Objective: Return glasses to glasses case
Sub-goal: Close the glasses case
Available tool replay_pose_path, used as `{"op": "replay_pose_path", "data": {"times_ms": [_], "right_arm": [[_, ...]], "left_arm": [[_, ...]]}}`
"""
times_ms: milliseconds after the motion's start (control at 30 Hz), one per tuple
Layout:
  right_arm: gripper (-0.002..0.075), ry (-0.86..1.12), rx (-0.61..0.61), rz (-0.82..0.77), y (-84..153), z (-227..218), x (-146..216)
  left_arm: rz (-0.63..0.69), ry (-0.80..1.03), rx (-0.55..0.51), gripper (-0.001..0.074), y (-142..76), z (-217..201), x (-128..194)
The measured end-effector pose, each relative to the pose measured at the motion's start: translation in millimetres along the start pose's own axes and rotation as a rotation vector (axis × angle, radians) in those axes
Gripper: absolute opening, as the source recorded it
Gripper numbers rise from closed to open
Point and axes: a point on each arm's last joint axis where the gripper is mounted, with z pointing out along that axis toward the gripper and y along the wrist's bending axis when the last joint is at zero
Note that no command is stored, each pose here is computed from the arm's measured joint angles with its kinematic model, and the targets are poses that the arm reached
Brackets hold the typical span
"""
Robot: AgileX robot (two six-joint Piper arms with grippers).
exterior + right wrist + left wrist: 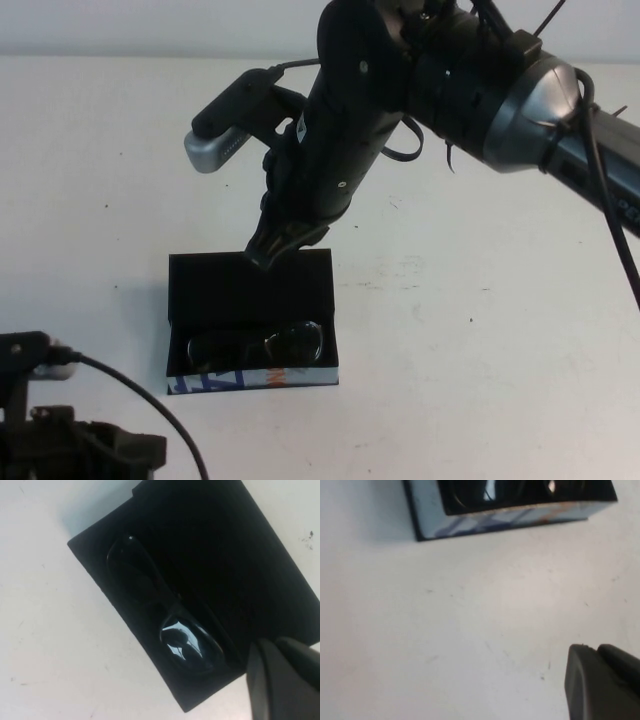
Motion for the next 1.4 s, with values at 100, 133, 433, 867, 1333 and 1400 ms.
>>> {"op": "replay_pose_path", "data": {"times_ms": [100,133,433,867,1333,1400], "right_arm": [[-0.0011,0.002,-0.001,0.0,0,1,0],[-0.0011,0.001,-0.002,0.003,-1,1,0],[-0.0011,-0.039,-0.041,0.129,-27,6,4],[-0.0011,-0.139,-0.006,0.195,-45,45,-6],[-0.0011,-0.205,0.019,0.245,-62,94,-9],[-0.0011,-0.207,0.023,0.252,-65,99,-8]], "left_arm": [[0.031,0.086,0.069,-0.0001,-3,15,-4],[0.039,0.104,0.091,-0.0001,-3,21,-5],[0.02,0.097,0.167,-0.0001,11,70,-15],[0.172,0.091,0.144,-0.0001,23,106,-37],[0.233,0.1,0.129,-0.0001,27,116,-42],[0.234,0.102,0.126,-0.0001,28,117,-41]]}}
